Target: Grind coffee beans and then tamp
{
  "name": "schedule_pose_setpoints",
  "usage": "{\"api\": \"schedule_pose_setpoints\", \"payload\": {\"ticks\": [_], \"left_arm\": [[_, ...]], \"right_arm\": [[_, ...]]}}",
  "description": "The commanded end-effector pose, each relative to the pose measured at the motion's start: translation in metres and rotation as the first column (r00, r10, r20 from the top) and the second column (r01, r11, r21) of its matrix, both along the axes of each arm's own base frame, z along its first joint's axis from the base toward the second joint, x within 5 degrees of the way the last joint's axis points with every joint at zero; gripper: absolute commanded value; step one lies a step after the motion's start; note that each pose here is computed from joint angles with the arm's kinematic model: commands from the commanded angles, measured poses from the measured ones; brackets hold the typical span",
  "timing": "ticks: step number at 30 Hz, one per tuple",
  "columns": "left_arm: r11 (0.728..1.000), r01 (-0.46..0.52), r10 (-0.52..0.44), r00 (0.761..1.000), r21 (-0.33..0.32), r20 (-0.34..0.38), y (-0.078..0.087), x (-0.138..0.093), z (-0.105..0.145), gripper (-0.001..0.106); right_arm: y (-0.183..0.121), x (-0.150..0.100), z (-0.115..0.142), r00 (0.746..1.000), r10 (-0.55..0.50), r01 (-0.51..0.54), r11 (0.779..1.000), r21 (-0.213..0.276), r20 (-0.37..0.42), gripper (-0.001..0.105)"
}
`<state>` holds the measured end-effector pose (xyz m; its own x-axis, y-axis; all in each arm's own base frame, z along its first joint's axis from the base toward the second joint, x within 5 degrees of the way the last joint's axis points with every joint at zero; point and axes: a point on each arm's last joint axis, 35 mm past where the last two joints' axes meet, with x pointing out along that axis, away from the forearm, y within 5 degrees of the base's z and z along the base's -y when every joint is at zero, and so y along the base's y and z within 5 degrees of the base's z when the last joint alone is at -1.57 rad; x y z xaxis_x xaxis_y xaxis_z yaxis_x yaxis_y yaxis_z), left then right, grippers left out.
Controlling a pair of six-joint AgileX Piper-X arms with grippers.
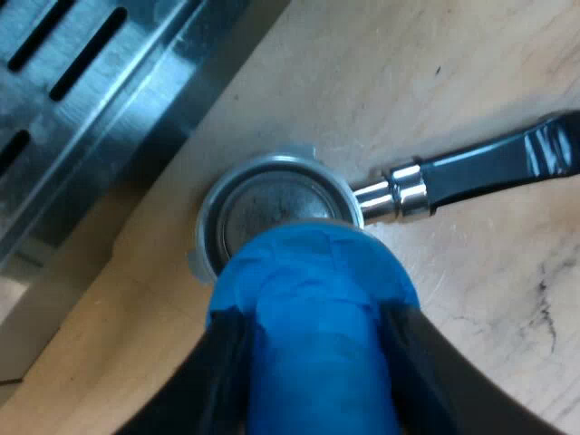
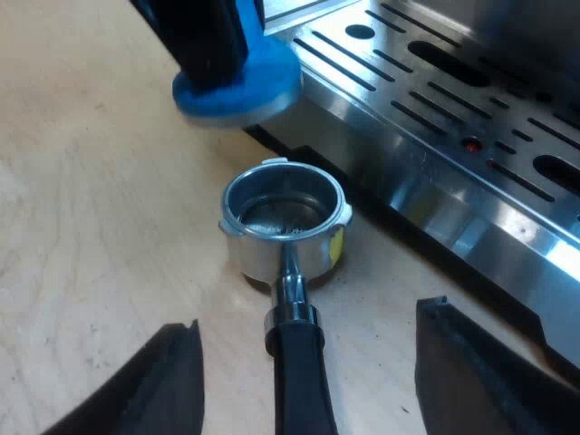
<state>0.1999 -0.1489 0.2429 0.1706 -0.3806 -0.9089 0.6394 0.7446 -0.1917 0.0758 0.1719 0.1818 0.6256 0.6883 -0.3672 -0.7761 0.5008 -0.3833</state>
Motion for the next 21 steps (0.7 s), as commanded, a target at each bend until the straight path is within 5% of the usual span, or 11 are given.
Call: {"api": "schedule_pose_setpoints", "payload": {"ticks": [1,12,17,21], "left_arm": [[1.0,0.007,-0.007,1.0,0.008,0.008,-0.003,0.004,-0.002,0.001],[0.998,-0.022,0.019,0.998,0.056,0.061,-0.004,0.01,-0.005,0.001],[1.0,0.012,-0.012,1.0,-0.007,0.008,-0.009,0.012,-0.011,0.001],[1.0,0.01,-0.009,1.0,0.007,-0.011,-0.011,0.014,-0.018,0.001]], "right_arm": [[0.001,0.0,0.002,1.0,0.006,-0.007,1.0,0.009,0.015,0.054],[0.001,0.0,0.002,1.0,0.006,-0.007,1.0,0.009,0.015,0.054],[0.001,0.0,0.002,1.0,0.006,-0.007,1.0,0.009,0.015,0.054],[0.001,0.0,0.002,1.0,0.006,-0.007,1.0,0.009,0.015,0.054]]}}
